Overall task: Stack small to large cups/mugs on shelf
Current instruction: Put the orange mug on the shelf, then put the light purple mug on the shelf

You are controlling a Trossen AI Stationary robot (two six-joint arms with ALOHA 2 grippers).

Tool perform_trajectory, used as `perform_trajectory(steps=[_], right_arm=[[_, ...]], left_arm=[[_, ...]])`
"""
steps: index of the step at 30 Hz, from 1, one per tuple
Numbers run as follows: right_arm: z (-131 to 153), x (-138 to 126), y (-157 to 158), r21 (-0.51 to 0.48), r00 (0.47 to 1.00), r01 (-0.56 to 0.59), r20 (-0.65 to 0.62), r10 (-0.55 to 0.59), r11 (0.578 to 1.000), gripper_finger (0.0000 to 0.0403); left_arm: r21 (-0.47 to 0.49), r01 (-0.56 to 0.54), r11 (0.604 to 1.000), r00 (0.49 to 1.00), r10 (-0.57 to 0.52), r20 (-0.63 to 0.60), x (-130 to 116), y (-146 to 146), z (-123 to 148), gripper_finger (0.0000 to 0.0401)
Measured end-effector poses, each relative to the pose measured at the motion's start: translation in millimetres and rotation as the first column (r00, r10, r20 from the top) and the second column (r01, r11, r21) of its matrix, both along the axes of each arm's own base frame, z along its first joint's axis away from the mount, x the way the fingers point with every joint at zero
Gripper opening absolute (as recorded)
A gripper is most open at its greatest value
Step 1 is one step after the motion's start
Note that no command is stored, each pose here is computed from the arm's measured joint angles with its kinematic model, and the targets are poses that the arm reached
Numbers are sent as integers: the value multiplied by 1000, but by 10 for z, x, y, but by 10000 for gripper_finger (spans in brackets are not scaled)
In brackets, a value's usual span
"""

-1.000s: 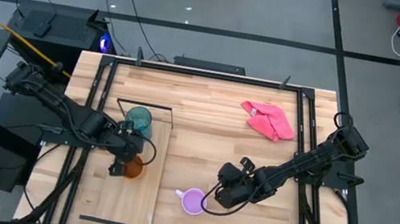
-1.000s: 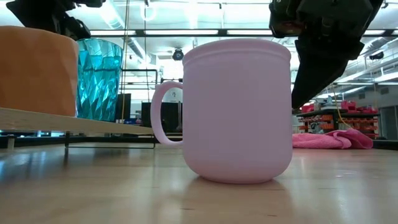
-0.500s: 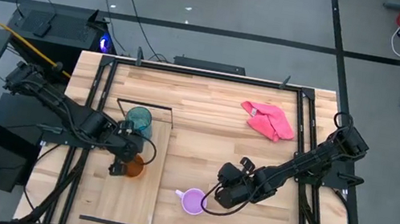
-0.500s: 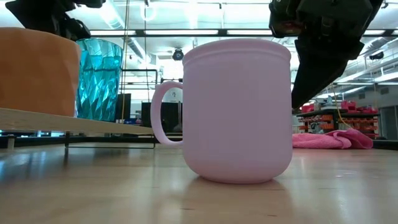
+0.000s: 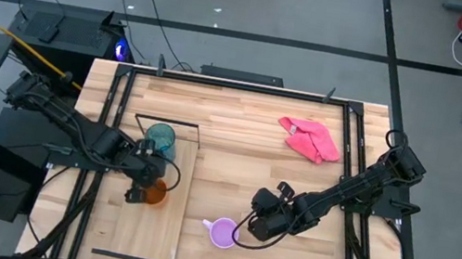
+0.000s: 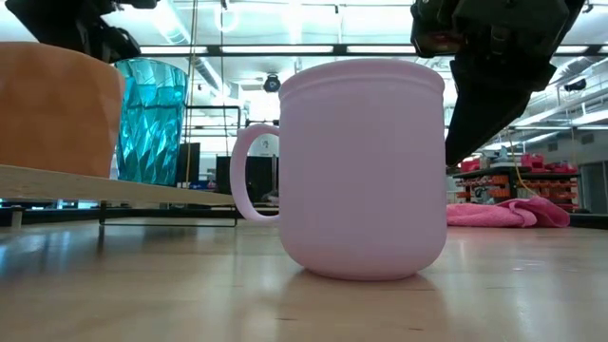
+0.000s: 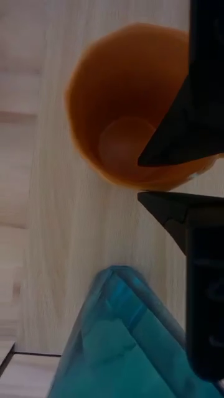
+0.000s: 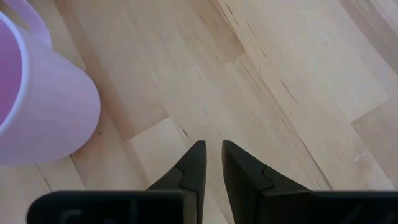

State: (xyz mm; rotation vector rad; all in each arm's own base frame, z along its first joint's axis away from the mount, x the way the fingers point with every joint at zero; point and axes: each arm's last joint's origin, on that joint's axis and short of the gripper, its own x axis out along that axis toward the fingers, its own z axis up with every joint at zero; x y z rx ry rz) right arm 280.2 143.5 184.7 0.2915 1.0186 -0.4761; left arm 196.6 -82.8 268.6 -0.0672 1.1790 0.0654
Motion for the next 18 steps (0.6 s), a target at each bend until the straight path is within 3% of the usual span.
perform_trajectory(steps=[18], right_arm=[[-2, -2, 5, 17, 1000, -6, -10, 6, 1000, 59]], left_arm=[[-49, 10, 999, 993, -4, 117, 47, -23, 523, 88]])
